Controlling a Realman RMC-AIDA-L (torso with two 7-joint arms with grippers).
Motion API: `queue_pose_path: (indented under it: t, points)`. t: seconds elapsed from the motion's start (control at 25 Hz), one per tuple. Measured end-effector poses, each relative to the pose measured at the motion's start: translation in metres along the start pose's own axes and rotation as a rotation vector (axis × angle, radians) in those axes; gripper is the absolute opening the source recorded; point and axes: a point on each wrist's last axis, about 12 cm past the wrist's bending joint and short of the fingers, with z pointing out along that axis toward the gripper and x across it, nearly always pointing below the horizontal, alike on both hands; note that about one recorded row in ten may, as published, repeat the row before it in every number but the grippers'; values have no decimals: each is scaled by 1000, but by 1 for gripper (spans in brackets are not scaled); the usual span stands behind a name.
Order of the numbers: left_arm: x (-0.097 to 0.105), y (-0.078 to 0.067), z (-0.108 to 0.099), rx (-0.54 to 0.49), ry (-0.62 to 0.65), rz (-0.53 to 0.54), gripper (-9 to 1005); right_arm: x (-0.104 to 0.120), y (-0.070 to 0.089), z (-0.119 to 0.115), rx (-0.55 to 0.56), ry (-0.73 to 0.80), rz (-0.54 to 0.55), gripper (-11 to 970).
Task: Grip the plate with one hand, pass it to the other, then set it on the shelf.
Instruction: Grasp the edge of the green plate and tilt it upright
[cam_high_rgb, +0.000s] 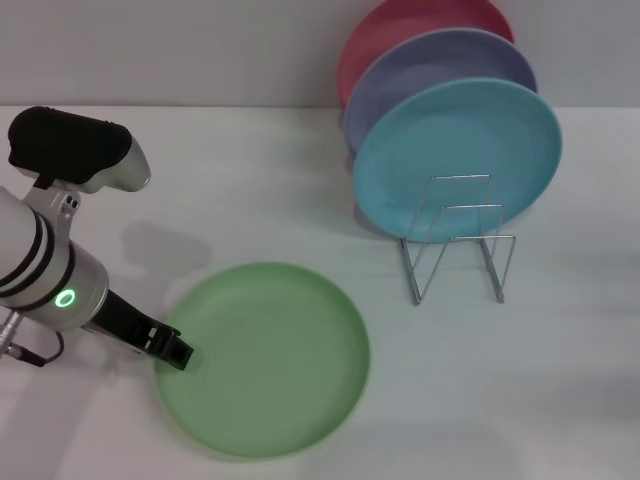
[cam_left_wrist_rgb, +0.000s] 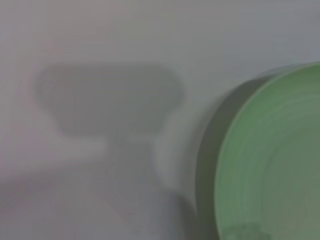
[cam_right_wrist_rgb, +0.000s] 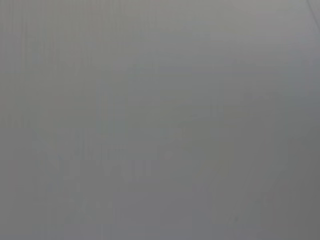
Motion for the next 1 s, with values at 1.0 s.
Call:
queue_pose_path:
  t: [1.0]
  points:
    - [-5, 1, -1, -35, 14, 27, 264, 0, 3, 3, -6, -7, 5, 734]
